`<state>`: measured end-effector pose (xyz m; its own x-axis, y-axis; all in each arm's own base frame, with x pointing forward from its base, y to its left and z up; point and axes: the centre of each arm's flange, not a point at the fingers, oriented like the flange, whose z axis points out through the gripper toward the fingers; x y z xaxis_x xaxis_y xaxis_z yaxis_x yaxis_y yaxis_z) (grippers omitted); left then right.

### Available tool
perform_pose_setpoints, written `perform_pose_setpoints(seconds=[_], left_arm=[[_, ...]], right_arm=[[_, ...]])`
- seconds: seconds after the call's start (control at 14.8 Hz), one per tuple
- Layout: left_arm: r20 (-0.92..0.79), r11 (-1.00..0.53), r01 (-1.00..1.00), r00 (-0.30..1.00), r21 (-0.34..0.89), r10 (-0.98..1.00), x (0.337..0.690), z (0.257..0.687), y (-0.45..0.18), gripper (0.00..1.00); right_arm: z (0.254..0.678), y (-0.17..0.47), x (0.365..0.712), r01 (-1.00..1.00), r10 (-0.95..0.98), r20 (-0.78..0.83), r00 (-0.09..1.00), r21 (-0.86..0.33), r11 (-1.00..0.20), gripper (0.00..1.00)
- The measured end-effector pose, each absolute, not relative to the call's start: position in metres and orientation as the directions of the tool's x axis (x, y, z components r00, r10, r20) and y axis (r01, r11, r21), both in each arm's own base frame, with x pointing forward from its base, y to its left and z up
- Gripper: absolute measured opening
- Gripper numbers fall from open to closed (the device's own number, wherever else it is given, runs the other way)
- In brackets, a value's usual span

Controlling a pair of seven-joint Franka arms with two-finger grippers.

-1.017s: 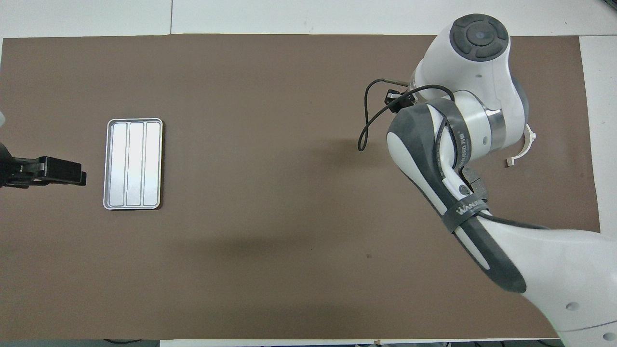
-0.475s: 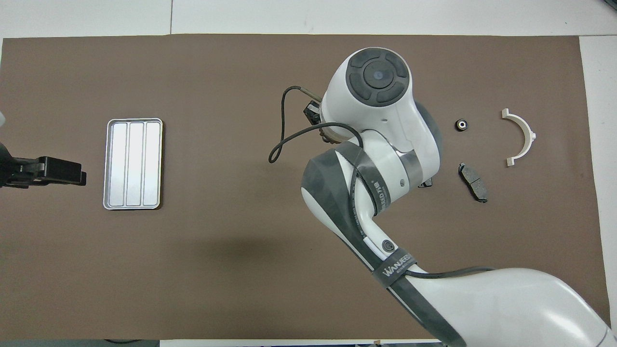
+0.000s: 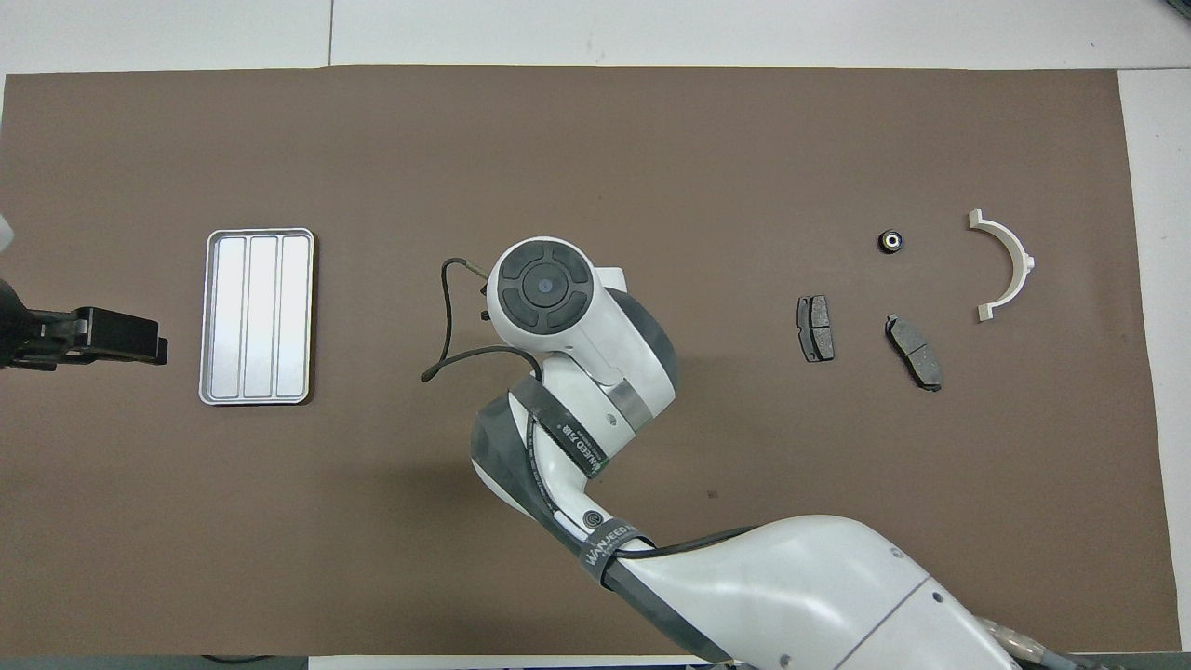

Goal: Pick bearing gear from pile to tray

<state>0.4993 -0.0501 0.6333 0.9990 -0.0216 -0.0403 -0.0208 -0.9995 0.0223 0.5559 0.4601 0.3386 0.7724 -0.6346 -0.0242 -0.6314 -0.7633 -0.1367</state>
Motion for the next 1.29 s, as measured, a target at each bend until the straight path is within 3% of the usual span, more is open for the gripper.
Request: perform_pose_setpoints(seconds=[0.2, 0.68, 0.75, 0.95, 1.15, 1.22, 1.29], left_arm=[[-0.044, -1.0, -0.009, 0.999, 0.022, -0.01, 0.498, 0.634, -0.05, 1.0], [-0.048, -1.0, -0.013, 0.999, 0.02, -0.014, 0.496, 0.63, -0.053, 1.0], [-0.045, -1.0, -0.012, 0.999, 0.02, -0.013, 0.495, 0.627, -0.053, 1.0], [-0.023, -0.999, 0.007, 1.0, 0.043, 0.006, 0.494, 0.623, -0.055, 1.0], [0.016, -0.997, 0.049, 0.999, 0.059, 0.05, 0.497, 0.625, -0.07, 1.0], [0.027, -0.996, 0.069, 0.997, 0.062, 0.071, 0.497, 0.624, -0.081, 1.0], [0.036, -0.993, 0.095, 0.995, 0.067, 0.097, 0.499, 0.619, -0.098, 1.0]], right_arm=[[0.292, 0.463, 0.556, -0.634, -0.637, -0.028, 0.77, -0.141, -0.761, 0.25], [0.289, 0.46, 0.553, -0.632, -0.638, -0.022, 0.77, -0.164, -0.757, 0.25], [0.288, 0.459, 0.554, -0.634, -0.639, -0.023, 0.769, -0.16, -0.756, 0.3], [0.298, 0.447, 0.562, -0.652, -0.653, -0.024, 0.757, -0.105, -0.751, 0.62], [0.355, 0.404, 0.602, -0.701, -0.703, -0.012, 0.711, -0.089, -0.707, 0.94], [0.377, 0.381, 0.616, -0.697, -0.699, -0.006, 0.715, -0.09, -0.711, 1.0], [0.398, 0.353, 0.628, -0.665, -0.668, 0.001, 0.744, -0.087, -0.741, 1.0]])
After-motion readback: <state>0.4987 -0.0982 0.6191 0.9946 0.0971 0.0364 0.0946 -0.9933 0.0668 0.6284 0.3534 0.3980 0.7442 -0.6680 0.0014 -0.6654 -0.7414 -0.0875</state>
